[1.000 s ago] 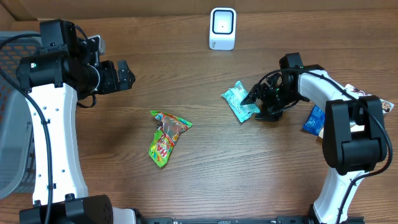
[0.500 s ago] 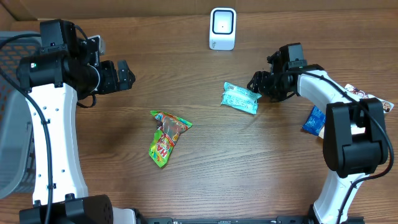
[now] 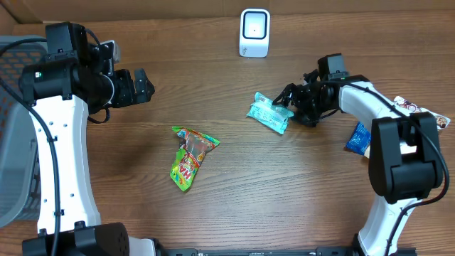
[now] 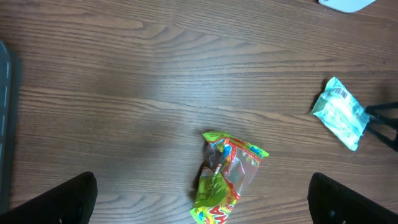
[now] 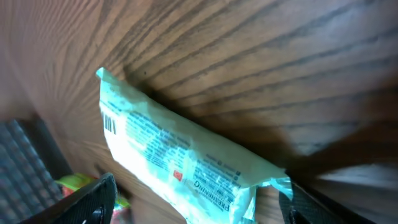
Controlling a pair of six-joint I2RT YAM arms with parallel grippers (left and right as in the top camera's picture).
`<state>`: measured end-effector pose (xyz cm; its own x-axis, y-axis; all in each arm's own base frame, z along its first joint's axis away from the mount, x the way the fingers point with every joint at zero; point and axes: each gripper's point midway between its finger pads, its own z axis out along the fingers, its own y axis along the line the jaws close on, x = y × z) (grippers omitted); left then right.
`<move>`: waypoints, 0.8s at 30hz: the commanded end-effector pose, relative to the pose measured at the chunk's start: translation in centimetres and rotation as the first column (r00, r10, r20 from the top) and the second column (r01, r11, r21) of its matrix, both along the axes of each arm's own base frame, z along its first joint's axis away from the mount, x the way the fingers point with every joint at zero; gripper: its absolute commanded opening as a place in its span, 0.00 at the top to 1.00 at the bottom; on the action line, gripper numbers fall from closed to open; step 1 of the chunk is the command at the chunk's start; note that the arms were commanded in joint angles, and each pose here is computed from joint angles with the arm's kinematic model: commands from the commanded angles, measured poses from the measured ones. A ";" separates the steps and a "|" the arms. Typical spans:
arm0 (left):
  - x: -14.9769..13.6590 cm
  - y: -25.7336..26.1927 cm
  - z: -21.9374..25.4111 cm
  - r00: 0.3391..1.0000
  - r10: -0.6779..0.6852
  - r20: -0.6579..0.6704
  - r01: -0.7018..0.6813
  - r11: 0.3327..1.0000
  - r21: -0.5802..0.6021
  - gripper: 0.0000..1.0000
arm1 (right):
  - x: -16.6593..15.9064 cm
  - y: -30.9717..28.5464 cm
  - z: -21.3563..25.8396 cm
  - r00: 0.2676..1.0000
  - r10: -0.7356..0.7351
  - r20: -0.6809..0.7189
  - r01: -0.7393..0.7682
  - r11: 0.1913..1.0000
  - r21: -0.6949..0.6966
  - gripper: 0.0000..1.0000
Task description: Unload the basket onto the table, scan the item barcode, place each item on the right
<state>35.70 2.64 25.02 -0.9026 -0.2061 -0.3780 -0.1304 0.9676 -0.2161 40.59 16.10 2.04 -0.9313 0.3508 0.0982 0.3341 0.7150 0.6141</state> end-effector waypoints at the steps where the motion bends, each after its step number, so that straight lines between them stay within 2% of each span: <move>1: -0.1 -0.3 0.0 1.000 -0.027 0.003 0.027 1.000 -0.001 0.00 | -2.8 -0.6 -4.3 0.975 -0.140 -0.170 0.122 0.986 -0.109 0.21; 3: -0.1 -0.3 0.0 1.000 -0.027 0.003 0.027 1.000 -0.001 0.00 | -2.5 -0.6 -4.4 0.978 -0.140 -0.154 0.125 0.987 -0.104 0.30; 8: -0.1 -0.3 0.0 1.000 -0.027 0.003 0.027 1.000 -0.001 0.00 | -1.0 -0.6 -4.2 0.985 -0.145 -0.089 0.135 0.986 -0.102 0.69; 12: -0.1 -0.3 0.0 1.000 -0.027 0.003 0.027 1.000 -0.001 0.00 | -0.2 -0.4 -3.9 0.993 -0.117 -0.035 0.113 0.990 -0.089 0.93; 13: -0.1 -0.3 0.0 1.000 -0.027 0.003 0.027 1.000 -0.001 0.00 | -0.1 -0.3 -3.7 0.994 -0.103 -0.024 0.100 0.991 -0.083 0.96; 18: -0.1 -0.3 0.0 1.000 -0.027 0.003 0.027 1.000 -0.001 0.00 | 0.6 0.4 -2.2 0.994 0.066 0.086 -0.062 0.997 -0.048 0.96; 22: -0.1 -0.3 0.0 1.000 -0.027 0.003 0.027 1.000 -0.001 0.00 | 1.0 -1.3 -1.4 0.961 0.227 0.158 -0.205 0.968 -0.142 0.96; 24: -0.1 -0.3 0.0 1.000 -0.027 0.003 0.027 1.000 -0.001 0.00 | 1.2 -2.8 -1.5 0.930 0.322 0.178 -0.275 0.930 -0.244 0.96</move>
<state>35.70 2.63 25.02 -0.9027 -0.2057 -0.3780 -0.1302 0.9677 -0.2157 40.50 15.80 1.29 -0.9756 0.2197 -0.0040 0.1767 0.7949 0.5804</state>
